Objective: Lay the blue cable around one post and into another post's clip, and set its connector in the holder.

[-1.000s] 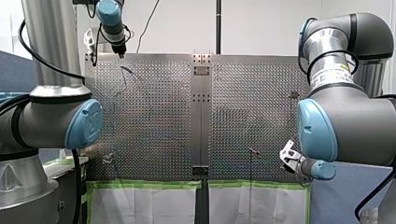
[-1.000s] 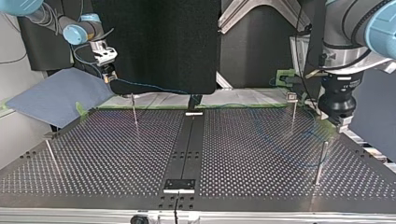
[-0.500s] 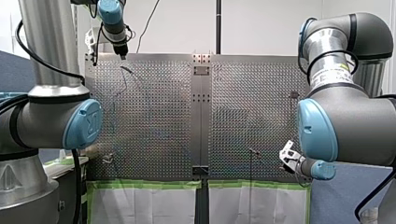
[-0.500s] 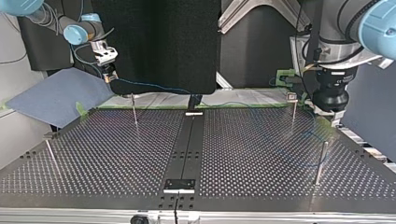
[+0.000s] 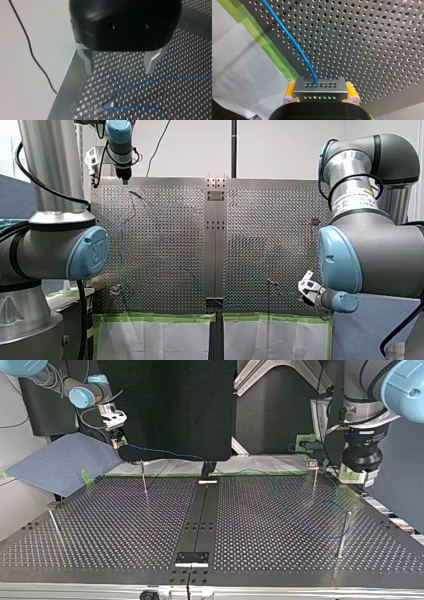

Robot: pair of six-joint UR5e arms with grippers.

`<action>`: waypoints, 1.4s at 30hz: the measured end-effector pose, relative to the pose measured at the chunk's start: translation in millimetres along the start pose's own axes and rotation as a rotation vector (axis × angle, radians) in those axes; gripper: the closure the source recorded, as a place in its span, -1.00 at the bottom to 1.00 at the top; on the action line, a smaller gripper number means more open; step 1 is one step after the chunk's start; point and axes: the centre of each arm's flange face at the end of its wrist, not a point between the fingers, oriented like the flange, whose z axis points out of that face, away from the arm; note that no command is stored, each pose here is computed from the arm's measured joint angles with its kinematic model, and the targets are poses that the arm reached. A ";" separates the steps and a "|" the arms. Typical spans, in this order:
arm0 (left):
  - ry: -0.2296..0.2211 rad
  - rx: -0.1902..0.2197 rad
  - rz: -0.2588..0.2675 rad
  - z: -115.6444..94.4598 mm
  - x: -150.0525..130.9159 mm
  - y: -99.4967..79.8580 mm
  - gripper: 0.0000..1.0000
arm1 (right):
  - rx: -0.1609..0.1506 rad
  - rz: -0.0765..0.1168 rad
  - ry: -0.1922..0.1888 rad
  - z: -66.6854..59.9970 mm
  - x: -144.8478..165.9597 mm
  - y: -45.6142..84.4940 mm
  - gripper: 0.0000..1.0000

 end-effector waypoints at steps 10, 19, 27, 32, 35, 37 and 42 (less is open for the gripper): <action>0.024 -0.048 0.009 4.6 13.5 5.9 -1.00 | 0.003 -0.001 0.000 0.3 -0.7 -1.1 1.00; 0.025 -0.051 0.012 5.1 14.7 6.1 -1.00 | 0.003 -0.002 -0.002 0.2 -1.1 -1.5 1.00; 0.024 -0.050 0.012 5.3 14.8 5.8 -1.00 | 0.003 -0.003 -0.001 0.3 -1.0 -1.3 1.00; 0.023 -0.048 0.013 5.1 14.9 5.4 -1.00 | 0.003 -0.003 -0.001 0.4 -0.9 -1.2 1.00; 0.023 -0.047 0.013 5.0 14.9 5.1 -1.00 | 0.002 -0.002 -0.002 0.3 -1.1 -1.2 1.00; 0.023 -0.047 0.014 4.8 15.0 4.9 -1.00 | 0.002 -0.002 -0.002 0.2 -1.0 -1.1 1.00; 0.022 -0.045 0.013 4.7 15.1 4.4 -1.00 | 0.002 -0.003 -0.002 0.2 -1.3 -1.2 1.00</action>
